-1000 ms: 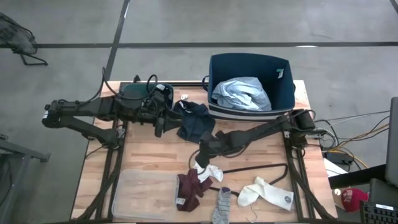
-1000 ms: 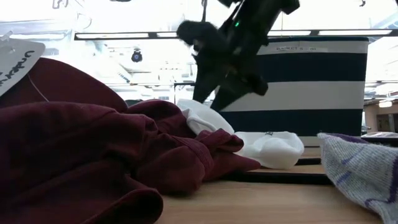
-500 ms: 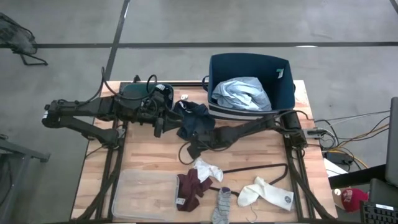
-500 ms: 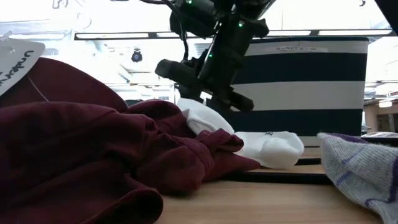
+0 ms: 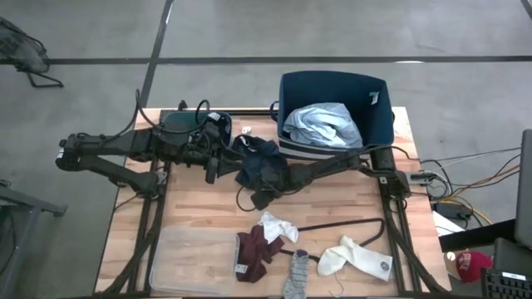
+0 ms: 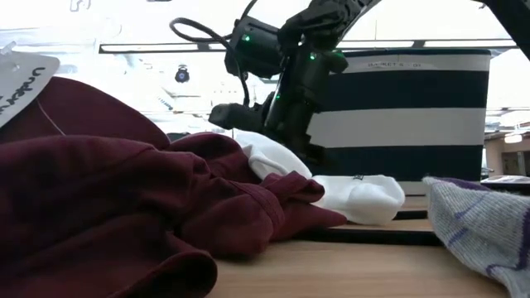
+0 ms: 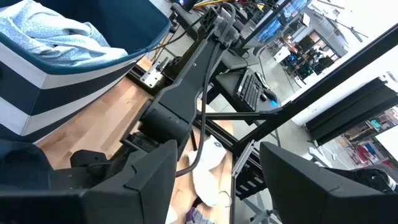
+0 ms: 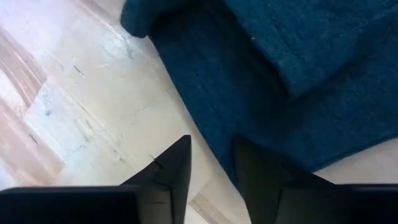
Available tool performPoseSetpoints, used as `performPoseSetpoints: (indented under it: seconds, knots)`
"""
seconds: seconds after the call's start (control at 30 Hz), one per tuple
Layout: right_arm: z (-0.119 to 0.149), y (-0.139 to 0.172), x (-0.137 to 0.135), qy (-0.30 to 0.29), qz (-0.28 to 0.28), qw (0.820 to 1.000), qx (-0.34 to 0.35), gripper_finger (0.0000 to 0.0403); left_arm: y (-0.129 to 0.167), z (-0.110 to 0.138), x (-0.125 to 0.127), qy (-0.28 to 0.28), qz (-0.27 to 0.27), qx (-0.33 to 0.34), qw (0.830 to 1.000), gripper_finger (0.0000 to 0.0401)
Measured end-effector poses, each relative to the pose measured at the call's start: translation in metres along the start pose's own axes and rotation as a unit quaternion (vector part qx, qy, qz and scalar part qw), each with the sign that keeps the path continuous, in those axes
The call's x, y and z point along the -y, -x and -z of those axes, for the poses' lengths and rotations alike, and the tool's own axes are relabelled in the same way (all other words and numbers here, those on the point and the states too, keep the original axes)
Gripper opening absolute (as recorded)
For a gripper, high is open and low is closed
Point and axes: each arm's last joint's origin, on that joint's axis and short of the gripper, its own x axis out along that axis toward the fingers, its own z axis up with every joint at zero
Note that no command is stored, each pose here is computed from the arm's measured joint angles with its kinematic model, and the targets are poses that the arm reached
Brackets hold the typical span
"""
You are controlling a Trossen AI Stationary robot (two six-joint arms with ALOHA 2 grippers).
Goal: Pick & Place Cloths
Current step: Put the dark blue pants into the green bin
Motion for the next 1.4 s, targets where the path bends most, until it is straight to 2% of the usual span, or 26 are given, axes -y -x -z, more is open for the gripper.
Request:
performPoseSetpoints:
  seconds: [0.2, 0.27, 0.4, 0.6, 0.8, 0.97, 1.2, 1.4]
  knots:
    - [0.003, 0.004, -0.003, 0.012, -0.020, 1.000, -0.015, 0.0028, 0.000, 0.001, 0.000, -0.004, -0.003, -0.003, 1.000, 0.0234]
    - [0.004, 0.009, -0.005, 0.019, -0.030, 0.999, -0.019, 0.0015, 0.000, 0.001, 0.000, -0.008, -0.003, -0.003, 1.000, 0.0234]
    - [0.004, 0.025, -0.010, 0.024, -0.050, 0.998, -0.012, 0.0009, 0.000, 0.001, -0.001, -0.015, -0.003, -0.003, 1.000, 0.0234]
    - [0.006, 0.070, -0.024, 0.035, -0.101, 0.994, 0.026, 0.0008, 0.000, 0.001, -0.001, -0.022, -0.003, -0.003, 1.000, 0.0234]
    - [0.006, 0.129, -0.030, 0.031, -0.144, 0.984, 0.103, 0.0008, 0.000, 0.001, 0.000, -0.033, -0.003, -0.003, 0.999, 0.0234]
    - [0.002, 0.166, -0.027, 0.017, -0.161, 0.974, 0.158, 0.0008, 0.000, 0.000, 0.000, -0.041, -0.002, -0.002, 0.999, 0.0234]
    - [0.001, 0.196, -0.023, 0.000, -0.188, 0.963, 0.192, 0.0008, 0.000, 0.000, 0.000, -0.047, -0.002, -0.002, 0.999, 0.0234]
    - [0.001, 0.206, -0.024, -0.007, -0.211, 0.956, 0.203, 0.0008, 0.000, 0.000, 0.000, -0.052, -0.002, -0.002, 0.999, 0.0234]
